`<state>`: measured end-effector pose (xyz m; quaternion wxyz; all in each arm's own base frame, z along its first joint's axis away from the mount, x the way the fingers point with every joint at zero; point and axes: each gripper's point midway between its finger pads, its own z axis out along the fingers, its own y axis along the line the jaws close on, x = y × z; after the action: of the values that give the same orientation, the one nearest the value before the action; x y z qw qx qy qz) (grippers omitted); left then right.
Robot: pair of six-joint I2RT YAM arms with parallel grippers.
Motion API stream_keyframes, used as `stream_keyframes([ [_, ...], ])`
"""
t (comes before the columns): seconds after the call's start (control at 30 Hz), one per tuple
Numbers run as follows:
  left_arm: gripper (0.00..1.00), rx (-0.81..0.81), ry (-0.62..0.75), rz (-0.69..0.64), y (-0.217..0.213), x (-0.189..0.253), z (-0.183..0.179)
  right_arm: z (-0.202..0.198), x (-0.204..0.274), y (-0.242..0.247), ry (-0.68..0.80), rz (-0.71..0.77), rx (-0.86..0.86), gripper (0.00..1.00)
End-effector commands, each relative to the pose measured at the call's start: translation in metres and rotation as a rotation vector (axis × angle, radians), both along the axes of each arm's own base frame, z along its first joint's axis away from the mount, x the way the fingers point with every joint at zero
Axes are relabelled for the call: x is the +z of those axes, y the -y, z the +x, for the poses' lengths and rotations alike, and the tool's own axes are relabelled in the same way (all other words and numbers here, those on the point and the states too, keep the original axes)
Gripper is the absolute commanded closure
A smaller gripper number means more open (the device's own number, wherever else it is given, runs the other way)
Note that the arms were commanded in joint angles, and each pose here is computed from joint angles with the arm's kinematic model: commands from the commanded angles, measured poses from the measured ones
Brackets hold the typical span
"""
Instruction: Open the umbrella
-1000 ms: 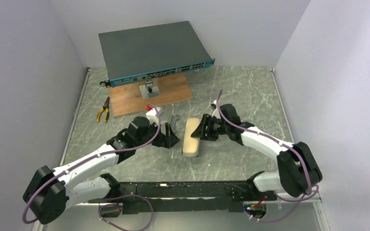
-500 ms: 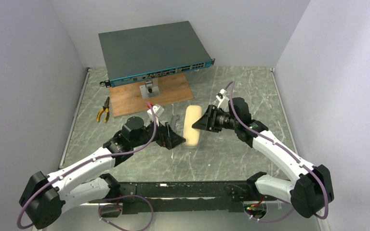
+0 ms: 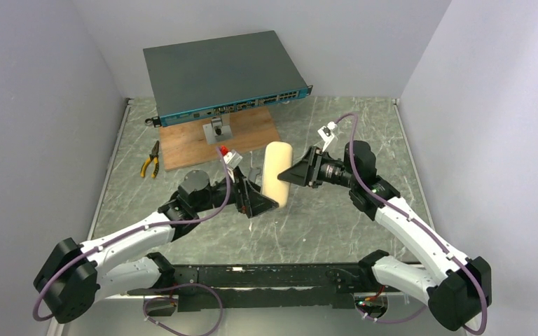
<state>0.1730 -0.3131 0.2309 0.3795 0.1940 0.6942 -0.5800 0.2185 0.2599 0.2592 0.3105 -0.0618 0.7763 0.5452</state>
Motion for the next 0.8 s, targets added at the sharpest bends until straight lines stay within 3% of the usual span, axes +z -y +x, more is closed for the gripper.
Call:
stream_keyframes([
  [0.0,0.09,-0.057,0.037,-0.080,0.012,0.024,-0.005,-0.010,0.057,-0.004,0.165,0.140,0.058,0.62],
  [0.27,0.25,-0.055,0.030,-0.116,0.018,0.037,-0.004,-0.017,0.056,-0.004,0.180,0.156,0.084,0.62],
  [0.43,0.58,-0.038,0.021,-0.106,0.018,0.039,-0.002,-0.019,0.054,-0.003,0.189,0.159,0.087,0.62],
  [0.53,0.90,-0.007,-0.003,-0.076,0.018,0.038,0.004,-0.018,0.048,-0.001,0.197,0.136,0.079,0.59],
  [0.57,0.97,0.003,-0.011,-0.064,0.017,0.038,0.005,-0.018,0.045,0.000,0.202,0.122,0.074,0.54],
  [0.6,1.00,0.016,-0.022,-0.050,0.016,0.037,0.007,-0.017,0.042,0.002,0.210,0.105,0.066,0.38],
  [0.67,1.00,0.050,-0.055,-0.015,0.014,0.035,0.012,-0.016,0.035,0.005,0.222,0.063,0.050,0.16],
  [0.7,1.00,0.059,-0.062,0.002,0.013,0.037,0.013,-0.015,0.031,0.008,0.231,0.042,0.039,0.09],
  [0.77,1.00,0.080,-0.089,0.051,0.009,0.035,0.014,-0.012,0.022,0.012,0.240,-0.002,0.012,0.05],
])
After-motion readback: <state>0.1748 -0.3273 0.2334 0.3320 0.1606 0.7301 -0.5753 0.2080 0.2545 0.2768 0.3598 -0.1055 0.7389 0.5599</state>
